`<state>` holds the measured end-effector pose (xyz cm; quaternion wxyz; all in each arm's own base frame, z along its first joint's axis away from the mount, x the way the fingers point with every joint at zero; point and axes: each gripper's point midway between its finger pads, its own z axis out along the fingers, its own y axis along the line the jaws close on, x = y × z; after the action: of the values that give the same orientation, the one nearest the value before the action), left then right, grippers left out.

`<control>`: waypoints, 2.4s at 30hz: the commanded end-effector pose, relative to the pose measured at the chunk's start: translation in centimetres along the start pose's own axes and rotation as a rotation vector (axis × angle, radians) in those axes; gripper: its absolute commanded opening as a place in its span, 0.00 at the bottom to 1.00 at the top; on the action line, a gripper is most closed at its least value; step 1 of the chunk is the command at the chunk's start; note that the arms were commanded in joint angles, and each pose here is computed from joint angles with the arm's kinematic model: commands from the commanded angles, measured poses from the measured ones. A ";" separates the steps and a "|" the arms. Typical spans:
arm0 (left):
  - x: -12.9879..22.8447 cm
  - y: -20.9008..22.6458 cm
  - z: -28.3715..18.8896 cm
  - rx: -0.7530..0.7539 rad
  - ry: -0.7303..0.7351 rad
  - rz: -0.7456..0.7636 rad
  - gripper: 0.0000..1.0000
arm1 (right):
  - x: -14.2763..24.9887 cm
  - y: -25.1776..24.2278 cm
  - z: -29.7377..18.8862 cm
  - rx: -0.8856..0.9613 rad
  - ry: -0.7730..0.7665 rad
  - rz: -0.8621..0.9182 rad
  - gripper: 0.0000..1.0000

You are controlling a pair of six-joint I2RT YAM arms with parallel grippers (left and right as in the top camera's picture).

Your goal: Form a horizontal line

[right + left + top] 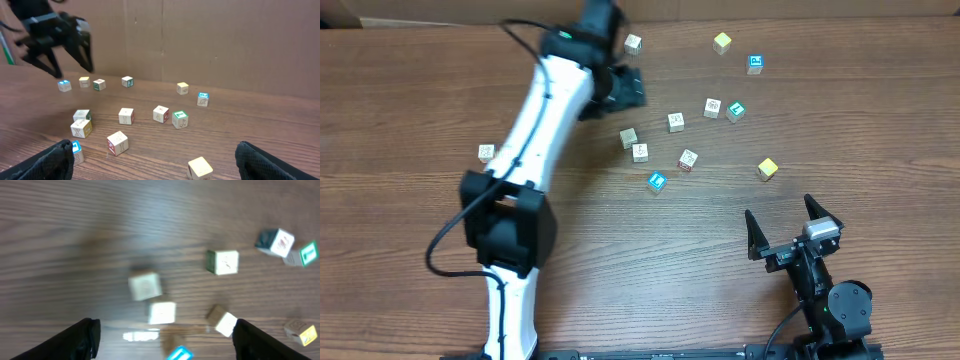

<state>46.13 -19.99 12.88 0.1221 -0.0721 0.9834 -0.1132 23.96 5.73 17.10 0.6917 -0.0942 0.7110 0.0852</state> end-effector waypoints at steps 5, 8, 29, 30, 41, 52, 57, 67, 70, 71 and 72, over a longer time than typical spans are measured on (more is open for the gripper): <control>4.9 -5.2 4.0 -0.002 0.003 0.091 0.80 | 0.1 -0.1 0.0 0.003 -0.008 0.005 1.00; 6.2 -7.0 4.8 0.017 -0.005 0.141 0.84 | 0.1 -0.1 0.0 0.003 -0.008 0.005 1.00; 7.0 -8.5 6.6 -0.039 -0.103 0.297 0.75 | 0.1 -0.1 0.0 0.003 -0.008 0.005 1.00; 7.0 -8.5 6.6 -0.039 -0.103 0.297 0.73 | 0.1 -0.1 0.0 0.003 -0.008 0.005 1.00; 6.2 -6.1 6.3 -0.169 -0.149 0.256 0.59 | 0.1 -0.1 0.0 0.003 -0.008 0.005 1.00; 6.2 -5.7 6.6 -0.178 -0.162 0.180 0.74 | 0.1 -0.1 0.0 0.003 -0.008 0.005 1.00; 7.4 -7.1 7.1 -0.097 -0.095 0.282 0.77 | 0.1 -0.1 0.0 0.003 -0.008 0.005 1.00; 8.6 -8.8 7.8 0.007 -0.049 0.474 0.76 | 0.1 -0.1 0.0 0.003 -0.008 0.005 1.00; 8.5 -9.0 7.8 0.014 -0.055 0.475 0.74 | 0.1 -0.1 0.0 0.003 -0.008 0.005 1.00; 8.5 -9.2 7.8 0.023 -0.054 0.476 0.73 | 0.1 -0.1 0.0 0.003 -0.008 0.005 1.00; 8.5 -9.2 7.8 0.023 -0.055 0.475 0.73 | 0.1 -0.1 0.0 0.003 -0.008 0.005 1.00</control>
<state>41.62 -31.34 6.41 0.1817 0.1369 0.9701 -0.0843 23.96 5.73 17.10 0.6917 -0.0945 0.7109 0.0852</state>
